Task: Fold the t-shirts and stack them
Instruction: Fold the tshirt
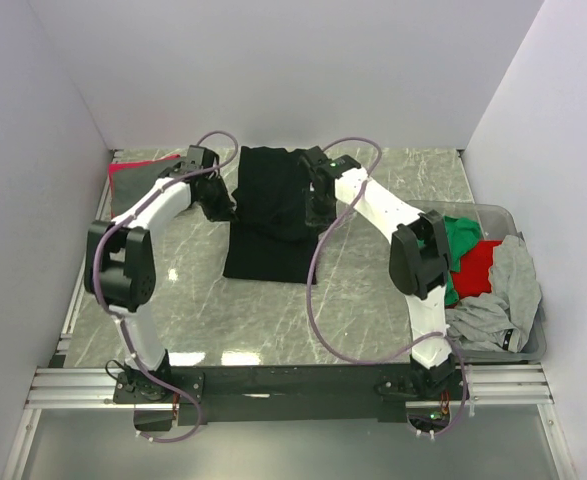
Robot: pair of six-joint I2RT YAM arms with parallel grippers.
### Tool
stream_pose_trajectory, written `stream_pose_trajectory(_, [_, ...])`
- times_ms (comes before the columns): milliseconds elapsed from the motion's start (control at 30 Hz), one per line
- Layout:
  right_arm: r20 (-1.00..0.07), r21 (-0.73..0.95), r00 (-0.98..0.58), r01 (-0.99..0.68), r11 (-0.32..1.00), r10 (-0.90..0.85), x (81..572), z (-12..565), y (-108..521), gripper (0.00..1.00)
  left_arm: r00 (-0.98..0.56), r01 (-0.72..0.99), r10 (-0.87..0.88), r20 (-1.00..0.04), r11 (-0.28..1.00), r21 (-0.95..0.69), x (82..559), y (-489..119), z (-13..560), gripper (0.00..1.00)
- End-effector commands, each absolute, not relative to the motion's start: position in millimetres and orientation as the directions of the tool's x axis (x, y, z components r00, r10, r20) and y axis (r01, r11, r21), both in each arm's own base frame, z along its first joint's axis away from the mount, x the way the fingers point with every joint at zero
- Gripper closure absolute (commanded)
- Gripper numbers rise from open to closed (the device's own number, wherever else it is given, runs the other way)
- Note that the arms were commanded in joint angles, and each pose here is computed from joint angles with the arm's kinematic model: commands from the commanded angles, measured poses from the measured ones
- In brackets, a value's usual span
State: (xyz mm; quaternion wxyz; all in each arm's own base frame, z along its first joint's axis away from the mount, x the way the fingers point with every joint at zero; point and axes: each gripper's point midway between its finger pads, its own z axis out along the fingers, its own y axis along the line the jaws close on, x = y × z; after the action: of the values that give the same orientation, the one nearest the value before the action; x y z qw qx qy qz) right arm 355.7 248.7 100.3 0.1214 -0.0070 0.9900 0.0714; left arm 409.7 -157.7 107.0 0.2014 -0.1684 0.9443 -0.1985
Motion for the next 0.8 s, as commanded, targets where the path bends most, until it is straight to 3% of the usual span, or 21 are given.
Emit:
stream_pose_trajectory(0, [-0.272,0.125,-0.962,-0.033,0.992,0.002,384.0,105.0,241.5,1.00,-0.841,-0.178,-0.398,-0.367,0.844,-0.507,445.2,-162.6,123.1,1.00])
stream_pose_trajectory(433, [-0.236,0.207,-0.972,-0.027,0.978,0.023,434.4,70.5,245.0,0.97,-0.854,-0.209,-0.413,-0.317,0.830,-0.517,482.3,-159.1,91.2,0.99])
stream_pose_trajectory(467, [-0.240,0.224,-0.970,-0.032,0.974,0.023,438.0,71.6,247.8,0.89,-0.847,-0.218,-0.423,-0.321,0.828,-0.516,484.4,-156.9,91.7,0.93])
stream_pose_trajectory(500, [-0.262,0.250,-0.965,-0.040,0.967,0.028,446.0,78.7,251.2,0.71,-0.840,-0.224,-0.433,-0.328,0.826,-0.517,485.2,-155.2,94.3,0.71])
stream_pose_trajectory(600, [-0.290,0.316,-0.956,-0.044,0.948,0.053,461.4,96.2,254.4,0.46,-0.813,-0.240,-0.456,-0.363,0.829,-0.505,486.3,-147.1,105.7,0.40])
stream_pose_trajectory(767, [-0.387,0.347,-0.919,-0.071,0.935,0.074,466.0,136.9,243.8,0.40,-0.783,-0.219,-0.453,-0.426,0.842,-0.493,474.2,-138.6,128.1,0.33])
